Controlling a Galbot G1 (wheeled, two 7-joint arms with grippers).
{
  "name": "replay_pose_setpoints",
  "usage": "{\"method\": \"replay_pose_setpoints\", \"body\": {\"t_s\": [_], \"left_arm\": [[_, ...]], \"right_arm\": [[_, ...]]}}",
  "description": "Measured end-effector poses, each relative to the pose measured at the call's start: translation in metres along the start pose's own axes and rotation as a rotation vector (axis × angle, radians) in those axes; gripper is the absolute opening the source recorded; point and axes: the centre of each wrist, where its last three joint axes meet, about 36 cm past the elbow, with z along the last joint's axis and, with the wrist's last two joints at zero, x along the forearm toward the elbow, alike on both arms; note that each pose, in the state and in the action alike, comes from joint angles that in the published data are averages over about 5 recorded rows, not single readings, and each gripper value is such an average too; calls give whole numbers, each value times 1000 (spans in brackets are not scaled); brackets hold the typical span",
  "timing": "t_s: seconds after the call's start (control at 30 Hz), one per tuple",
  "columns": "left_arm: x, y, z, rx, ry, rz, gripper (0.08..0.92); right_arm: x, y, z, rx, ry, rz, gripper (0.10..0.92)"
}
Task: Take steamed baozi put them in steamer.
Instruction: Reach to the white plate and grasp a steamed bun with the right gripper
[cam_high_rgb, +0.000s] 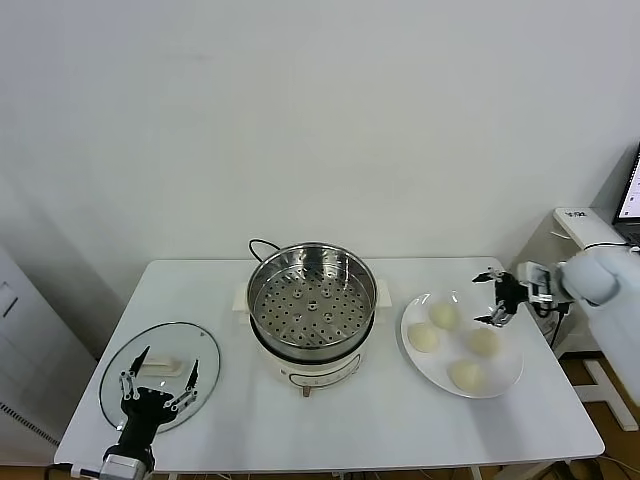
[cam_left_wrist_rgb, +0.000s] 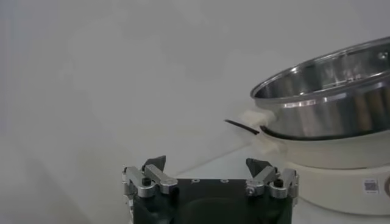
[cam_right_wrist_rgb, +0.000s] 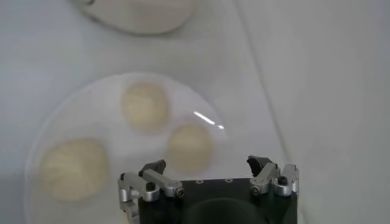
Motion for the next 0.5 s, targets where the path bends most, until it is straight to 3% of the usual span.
{"method": "replay_pose_setpoints", "body": {"t_s": [0.5], "left_arm": [[2,2,3,-3,12,-4,823]], "right_arm": [[-71,-19,-16,79,83,-110,823]]}}
